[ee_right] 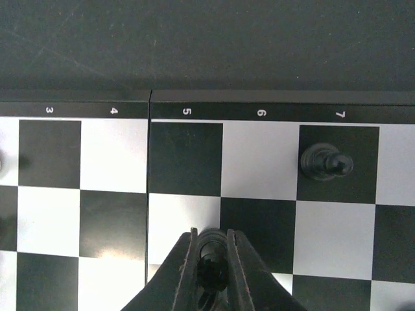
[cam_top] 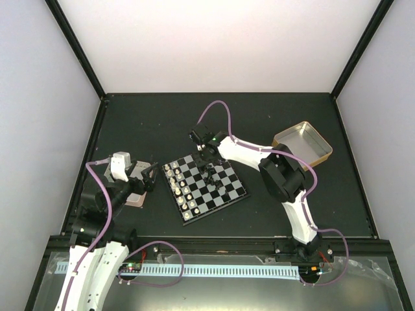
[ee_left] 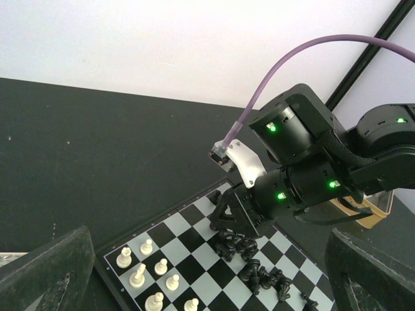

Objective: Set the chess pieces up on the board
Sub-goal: Pick up the chess piece from the chessboard, then place the chess piece on the chessboard, then pick up the chess piece from the chessboard, then place the chess piece on the chessboard.

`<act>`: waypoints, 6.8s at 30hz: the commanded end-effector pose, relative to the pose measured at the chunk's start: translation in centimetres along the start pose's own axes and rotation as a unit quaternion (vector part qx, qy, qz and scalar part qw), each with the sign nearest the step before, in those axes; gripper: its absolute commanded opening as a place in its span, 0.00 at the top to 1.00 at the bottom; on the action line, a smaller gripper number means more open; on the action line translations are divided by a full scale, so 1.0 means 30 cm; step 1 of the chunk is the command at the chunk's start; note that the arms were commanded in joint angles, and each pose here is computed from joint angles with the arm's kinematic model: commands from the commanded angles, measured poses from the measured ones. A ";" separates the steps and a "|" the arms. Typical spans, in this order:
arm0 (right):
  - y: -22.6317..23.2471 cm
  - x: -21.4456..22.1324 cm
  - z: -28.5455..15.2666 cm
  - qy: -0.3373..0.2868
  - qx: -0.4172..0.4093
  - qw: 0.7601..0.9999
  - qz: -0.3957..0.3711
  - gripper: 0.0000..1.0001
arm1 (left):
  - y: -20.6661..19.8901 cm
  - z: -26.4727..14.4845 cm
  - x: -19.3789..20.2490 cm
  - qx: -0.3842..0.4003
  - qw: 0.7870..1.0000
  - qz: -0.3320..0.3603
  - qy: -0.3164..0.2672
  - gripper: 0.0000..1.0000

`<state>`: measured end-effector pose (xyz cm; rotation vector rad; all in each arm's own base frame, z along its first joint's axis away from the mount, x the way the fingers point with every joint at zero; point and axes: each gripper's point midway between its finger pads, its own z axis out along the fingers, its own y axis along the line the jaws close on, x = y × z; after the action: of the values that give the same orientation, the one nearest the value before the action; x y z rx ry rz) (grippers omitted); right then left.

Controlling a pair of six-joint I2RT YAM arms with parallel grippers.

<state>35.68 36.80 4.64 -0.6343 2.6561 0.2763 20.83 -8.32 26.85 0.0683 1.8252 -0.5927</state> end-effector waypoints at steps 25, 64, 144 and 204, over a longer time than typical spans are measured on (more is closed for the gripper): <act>-0.272 -0.158 -0.137 -0.087 0.059 0.991 0.078 0.92 | 0.003 0.001 -0.002 -0.003 1.000 -0.001 0.003 0.01; -0.261 -0.140 -0.100 -0.052 0.050 0.996 0.056 0.71 | 0.003 0.000 -0.003 -0.004 1.000 -0.001 0.002 0.01; 0.301 0.055 -0.604 -0.138 -0.355 0.913 -0.144 0.95 | -0.162 0.104 0.037 0.169 0.966 -0.180 0.075 0.03; 0.353 -0.014 -0.851 -0.216 -0.559 0.763 0.243 0.42 | -0.267 0.209 -0.003 0.282 0.860 -0.409 0.118 0.96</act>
<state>22.10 38.68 24.33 -0.2065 2.0591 1.7300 23.32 -18.15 25.79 -0.2873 1.9115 -1.7591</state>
